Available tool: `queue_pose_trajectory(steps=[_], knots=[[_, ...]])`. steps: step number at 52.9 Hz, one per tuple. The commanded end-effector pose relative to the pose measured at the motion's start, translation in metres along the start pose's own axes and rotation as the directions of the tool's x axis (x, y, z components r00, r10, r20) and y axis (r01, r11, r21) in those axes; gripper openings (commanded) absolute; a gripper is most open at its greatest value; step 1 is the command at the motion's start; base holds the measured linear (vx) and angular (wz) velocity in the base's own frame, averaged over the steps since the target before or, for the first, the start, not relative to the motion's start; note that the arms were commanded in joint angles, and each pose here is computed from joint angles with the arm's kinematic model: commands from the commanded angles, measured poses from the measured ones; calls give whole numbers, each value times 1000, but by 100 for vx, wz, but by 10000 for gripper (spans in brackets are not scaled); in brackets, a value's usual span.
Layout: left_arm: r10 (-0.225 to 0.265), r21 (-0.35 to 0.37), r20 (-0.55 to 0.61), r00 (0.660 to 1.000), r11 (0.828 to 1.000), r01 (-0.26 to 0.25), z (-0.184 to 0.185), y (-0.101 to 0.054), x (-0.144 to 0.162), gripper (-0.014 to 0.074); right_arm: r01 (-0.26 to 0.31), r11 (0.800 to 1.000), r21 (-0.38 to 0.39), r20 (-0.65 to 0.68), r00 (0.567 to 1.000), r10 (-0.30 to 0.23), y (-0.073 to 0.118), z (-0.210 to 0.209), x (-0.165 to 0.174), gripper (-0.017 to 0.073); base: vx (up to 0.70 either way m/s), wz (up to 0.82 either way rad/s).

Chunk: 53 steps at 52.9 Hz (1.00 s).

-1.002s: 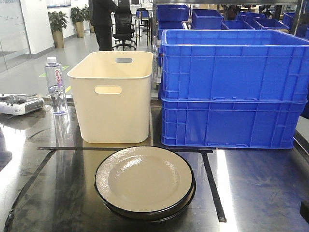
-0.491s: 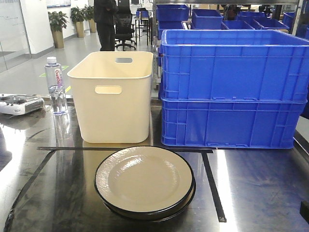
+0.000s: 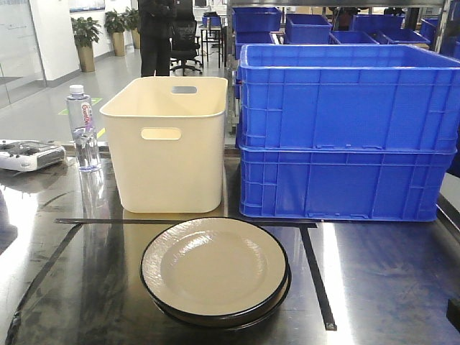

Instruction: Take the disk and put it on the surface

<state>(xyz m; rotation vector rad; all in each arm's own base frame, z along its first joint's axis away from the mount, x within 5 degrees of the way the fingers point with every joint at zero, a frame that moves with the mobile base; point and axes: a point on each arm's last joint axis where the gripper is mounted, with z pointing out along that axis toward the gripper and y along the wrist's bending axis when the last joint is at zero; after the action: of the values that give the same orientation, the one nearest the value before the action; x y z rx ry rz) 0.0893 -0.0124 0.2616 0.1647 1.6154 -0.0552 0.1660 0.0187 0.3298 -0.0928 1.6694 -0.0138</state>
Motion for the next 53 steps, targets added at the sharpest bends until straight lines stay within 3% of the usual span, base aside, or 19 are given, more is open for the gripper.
queue_pose_trajectory(steps=[1, 10, 22, 53], knots=[[-4, -22, 98, 995, 1000, 6, -11, 0, 15, -2, 7, 1000, 19, 39, 999, -7, -3, -2, -11, -9, 0, 0], [-21, -25, 127, 992, 999, 24, -24, -2, 60, -2, 7, 1000, 19, 39, 999, -7, -3, -2, -11, -9, 0, 0], [68, -18, 130, 989, 998, -66, -31, -4, 62, -2, 7, 1000, 19, 39, 999, -7, -3, -2, -11, -9, 0, 0], [67, -18, 131, 989, 998, -65, -31, -4, 61, -2, 7, 1000, 22, 40, 999, -7, -3, -2, -12, -9, 0, 0]])
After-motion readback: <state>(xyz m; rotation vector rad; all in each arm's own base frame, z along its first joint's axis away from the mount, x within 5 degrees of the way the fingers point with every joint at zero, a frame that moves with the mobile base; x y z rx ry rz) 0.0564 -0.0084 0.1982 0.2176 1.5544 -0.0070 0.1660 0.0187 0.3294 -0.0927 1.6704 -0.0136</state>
